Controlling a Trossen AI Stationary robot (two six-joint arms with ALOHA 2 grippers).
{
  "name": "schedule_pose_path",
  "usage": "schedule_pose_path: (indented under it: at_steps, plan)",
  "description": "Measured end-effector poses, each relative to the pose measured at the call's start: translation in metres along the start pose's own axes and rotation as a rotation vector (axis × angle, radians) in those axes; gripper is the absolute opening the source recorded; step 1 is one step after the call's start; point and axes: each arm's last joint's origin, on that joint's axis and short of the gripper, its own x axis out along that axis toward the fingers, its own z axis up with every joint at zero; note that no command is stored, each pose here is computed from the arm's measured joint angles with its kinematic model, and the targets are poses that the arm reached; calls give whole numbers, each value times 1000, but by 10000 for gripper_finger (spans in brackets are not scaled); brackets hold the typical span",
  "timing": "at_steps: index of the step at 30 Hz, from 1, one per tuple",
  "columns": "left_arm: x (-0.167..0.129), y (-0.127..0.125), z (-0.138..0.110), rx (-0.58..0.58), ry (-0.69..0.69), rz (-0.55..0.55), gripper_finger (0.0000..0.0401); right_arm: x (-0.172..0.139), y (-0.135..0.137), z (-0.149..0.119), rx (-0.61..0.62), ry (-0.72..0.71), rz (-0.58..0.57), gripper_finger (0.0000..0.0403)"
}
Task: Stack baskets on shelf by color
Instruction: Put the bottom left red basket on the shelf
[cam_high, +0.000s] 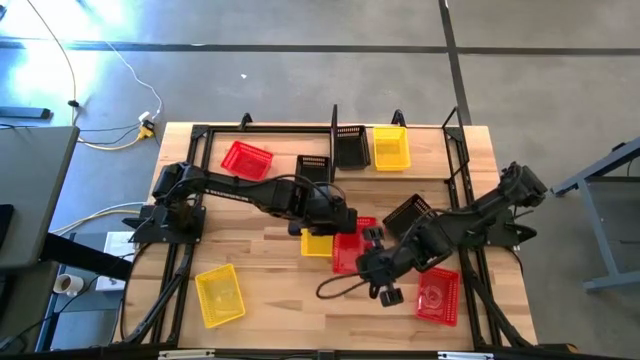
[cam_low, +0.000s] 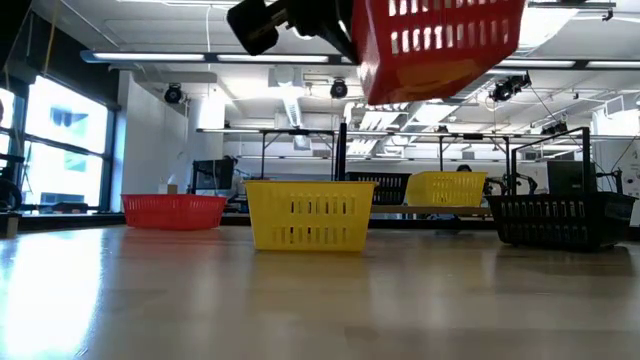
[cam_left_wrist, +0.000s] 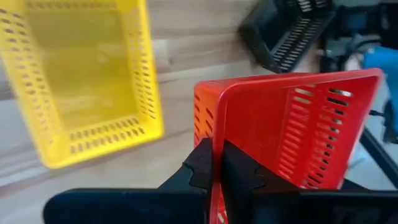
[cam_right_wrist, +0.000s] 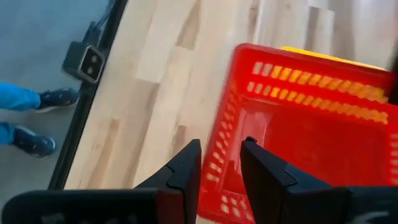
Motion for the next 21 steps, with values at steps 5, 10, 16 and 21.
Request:
schedule_pose_path:
  at_steps: [5, 10, 16, 21]
  plan:
    - [0, 0, 3, 11, -21, 1, 7, 3, -4, 1, 26, 9, -3, 99]
    - [1, 0, 10, 26, -33, -1, 7, 15, -1, 0, 47, 53, 21, 99]
    - [1, -4, 13, 68, -19, -41, 7, 28, -3, -5, 55, 124, -51, 99]
    - [1, -7, 13, 136, -4, -71, 7, 36, -5, -9, 100, 182, -81, 93]
